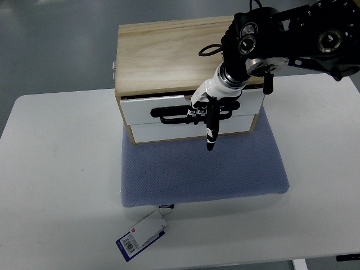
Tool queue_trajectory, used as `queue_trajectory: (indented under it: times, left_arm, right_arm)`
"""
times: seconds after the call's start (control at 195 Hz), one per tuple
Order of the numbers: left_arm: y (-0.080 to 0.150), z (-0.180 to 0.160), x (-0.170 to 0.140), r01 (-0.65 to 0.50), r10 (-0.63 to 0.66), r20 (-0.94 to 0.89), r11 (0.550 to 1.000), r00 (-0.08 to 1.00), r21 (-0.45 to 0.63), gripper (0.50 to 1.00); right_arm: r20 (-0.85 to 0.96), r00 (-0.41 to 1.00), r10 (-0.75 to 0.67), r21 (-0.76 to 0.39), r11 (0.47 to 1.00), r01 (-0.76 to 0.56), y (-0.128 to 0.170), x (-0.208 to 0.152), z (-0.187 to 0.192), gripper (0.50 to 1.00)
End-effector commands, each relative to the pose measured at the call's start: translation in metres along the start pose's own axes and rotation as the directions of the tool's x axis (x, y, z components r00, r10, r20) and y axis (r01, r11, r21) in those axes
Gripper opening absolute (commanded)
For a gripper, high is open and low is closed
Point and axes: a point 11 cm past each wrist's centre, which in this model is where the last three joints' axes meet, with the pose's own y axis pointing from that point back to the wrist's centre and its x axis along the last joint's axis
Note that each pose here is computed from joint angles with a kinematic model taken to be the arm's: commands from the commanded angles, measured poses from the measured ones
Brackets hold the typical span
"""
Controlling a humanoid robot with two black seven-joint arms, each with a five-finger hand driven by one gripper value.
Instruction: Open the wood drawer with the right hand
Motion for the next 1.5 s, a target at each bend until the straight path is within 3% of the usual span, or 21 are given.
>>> queue_trajectory:
  times: [0.0, 0.662, 1.493]
  left_arm:
    - [0.0, 0.0, 0.001, -0.004, 0.004, 0.0, 1.0, 1.0, 0.0, 1.0]
    - [0.0, 0.0, 0.002, -0.005, 0.005, 0.0, 1.0, 1.0, 0.0, 1.0]
    - [0.0, 0.0, 0.0, -0.002, 0.002, 0.0, 1.0, 1.0, 0.0, 1.0]
  right_arm:
    - [-0.02, 1.0, -0.021, 0.011, 1.0, 0.022, 0.004, -0.002, -0.001, 0.944]
    - [-0.111, 0.981, -0.157, 0.071, 0.984, 0.166, 0.016, -0.035, -0.006, 0.944]
    - [-0.132, 0.969, -0.209, 0.111, 0.968, 0.224, 0.027, -0.058, -0.001, 0.944]
